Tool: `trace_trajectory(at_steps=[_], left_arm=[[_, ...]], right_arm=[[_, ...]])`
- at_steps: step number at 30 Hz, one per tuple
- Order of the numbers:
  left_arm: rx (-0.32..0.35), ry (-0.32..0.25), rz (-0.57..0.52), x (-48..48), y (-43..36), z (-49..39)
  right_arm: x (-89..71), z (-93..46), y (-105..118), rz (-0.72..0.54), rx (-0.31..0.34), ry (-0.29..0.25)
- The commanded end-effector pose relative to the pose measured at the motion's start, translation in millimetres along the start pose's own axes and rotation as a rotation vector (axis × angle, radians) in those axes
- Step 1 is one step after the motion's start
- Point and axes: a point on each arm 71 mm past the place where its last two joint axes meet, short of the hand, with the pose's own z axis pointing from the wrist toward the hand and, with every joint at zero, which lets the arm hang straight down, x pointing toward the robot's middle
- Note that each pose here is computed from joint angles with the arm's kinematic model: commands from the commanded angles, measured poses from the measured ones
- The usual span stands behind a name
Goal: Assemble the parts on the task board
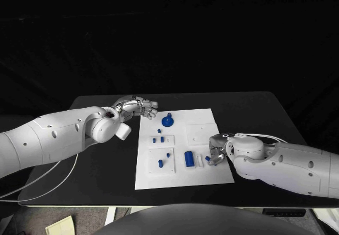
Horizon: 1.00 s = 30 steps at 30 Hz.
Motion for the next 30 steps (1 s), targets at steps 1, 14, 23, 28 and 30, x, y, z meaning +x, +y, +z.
trace_trajectory(at_steps=[1, 14, 23, 28, 30], left_arm=[[0.007, 0.019, -0.001, 2.2, -1.6, 0.5], [0.005, 0.023, 0.000, 3.0, -1.6, 0.9], [0.005, 0.023, 0.003, 3.3, -1.7, 1.0], [0.006, 0.024, 0.007, 3.6, -1.8, 1.1], [0.005, 0.024, 0.007, 3.6, -1.9, 1.0]], right_arm=[[15.8, 1.6, -2, -0.074, 0.013, 0.078], [22.9, 4.3, 6, -0.104, -0.011, 0.082], [29.0, 4.8, 4, -0.065, -0.022, 0.150], [31.5, 5.2, 0, -0.019, -0.010, 0.179], [31.6, 5.8, -2, -0.015, -0.005, 0.179]])
